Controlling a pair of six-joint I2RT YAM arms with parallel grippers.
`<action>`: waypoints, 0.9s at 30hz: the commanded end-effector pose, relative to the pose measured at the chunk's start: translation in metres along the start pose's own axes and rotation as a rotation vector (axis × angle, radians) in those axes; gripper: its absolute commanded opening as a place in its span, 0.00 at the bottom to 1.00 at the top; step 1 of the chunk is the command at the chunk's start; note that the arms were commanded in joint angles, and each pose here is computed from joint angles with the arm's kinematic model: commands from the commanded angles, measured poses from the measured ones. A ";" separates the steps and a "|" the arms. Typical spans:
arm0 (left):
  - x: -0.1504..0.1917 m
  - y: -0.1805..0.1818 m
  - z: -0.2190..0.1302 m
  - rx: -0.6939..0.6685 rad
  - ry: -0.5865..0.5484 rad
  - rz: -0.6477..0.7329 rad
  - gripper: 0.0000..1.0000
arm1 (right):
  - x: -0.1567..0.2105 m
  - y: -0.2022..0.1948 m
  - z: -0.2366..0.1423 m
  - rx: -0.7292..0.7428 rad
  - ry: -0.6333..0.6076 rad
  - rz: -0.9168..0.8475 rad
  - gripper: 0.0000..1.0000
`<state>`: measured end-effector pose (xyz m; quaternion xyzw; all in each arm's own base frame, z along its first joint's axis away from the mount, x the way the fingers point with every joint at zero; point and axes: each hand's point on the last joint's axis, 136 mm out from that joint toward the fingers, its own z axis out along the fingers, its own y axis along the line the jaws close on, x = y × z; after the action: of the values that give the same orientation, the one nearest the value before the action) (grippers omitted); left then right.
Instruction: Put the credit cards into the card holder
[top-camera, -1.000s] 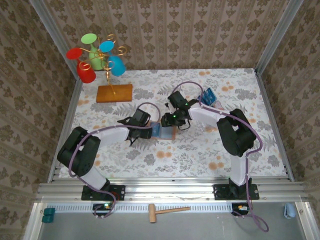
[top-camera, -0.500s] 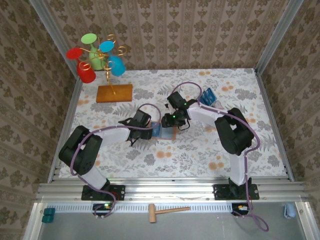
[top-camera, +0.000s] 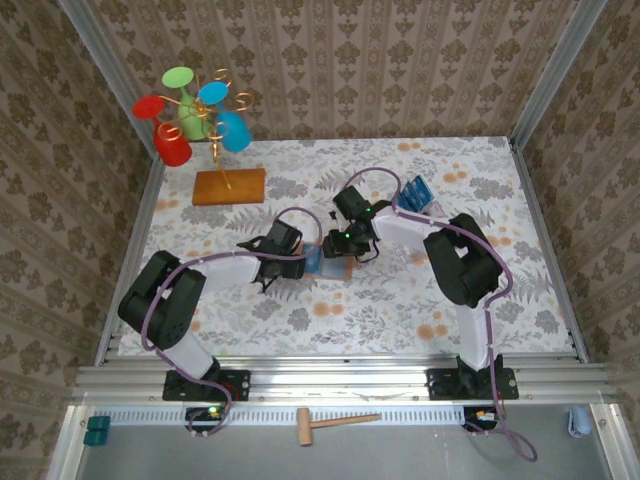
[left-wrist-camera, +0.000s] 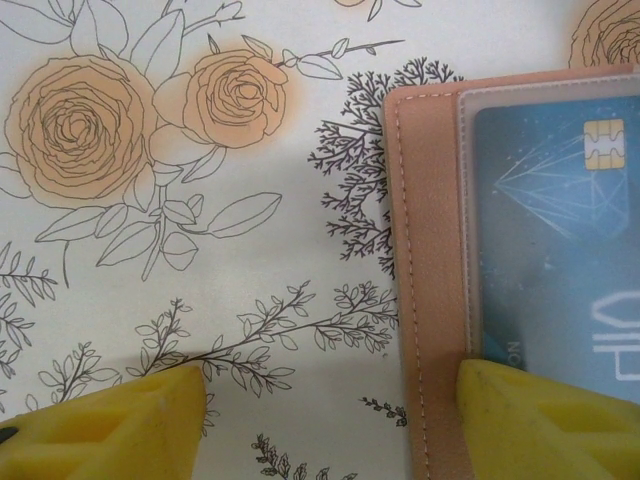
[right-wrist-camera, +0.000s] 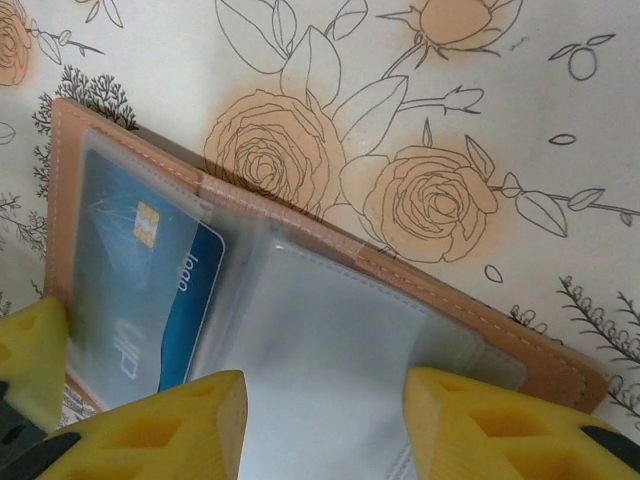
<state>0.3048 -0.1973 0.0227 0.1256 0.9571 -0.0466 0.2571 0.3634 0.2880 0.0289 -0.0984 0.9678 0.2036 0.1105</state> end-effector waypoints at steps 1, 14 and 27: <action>0.019 0.002 0.008 -0.016 0.050 0.002 0.68 | 0.004 0.014 0.011 -0.053 0.030 0.016 0.46; 0.019 0.002 0.006 -0.013 0.045 0.000 0.68 | 0.009 0.021 0.021 -0.068 0.041 0.035 0.46; -0.012 0.006 -0.044 0.059 -0.118 -0.006 0.70 | 0.011 0.020 0.024 -0.069 0.042 0.047 0.46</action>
<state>0.3003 -0.1866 0.0572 0.1133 0.9441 -0.0710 0.3013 0.3615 0.3134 0.0303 -0.0876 0.9607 0.2406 0.1069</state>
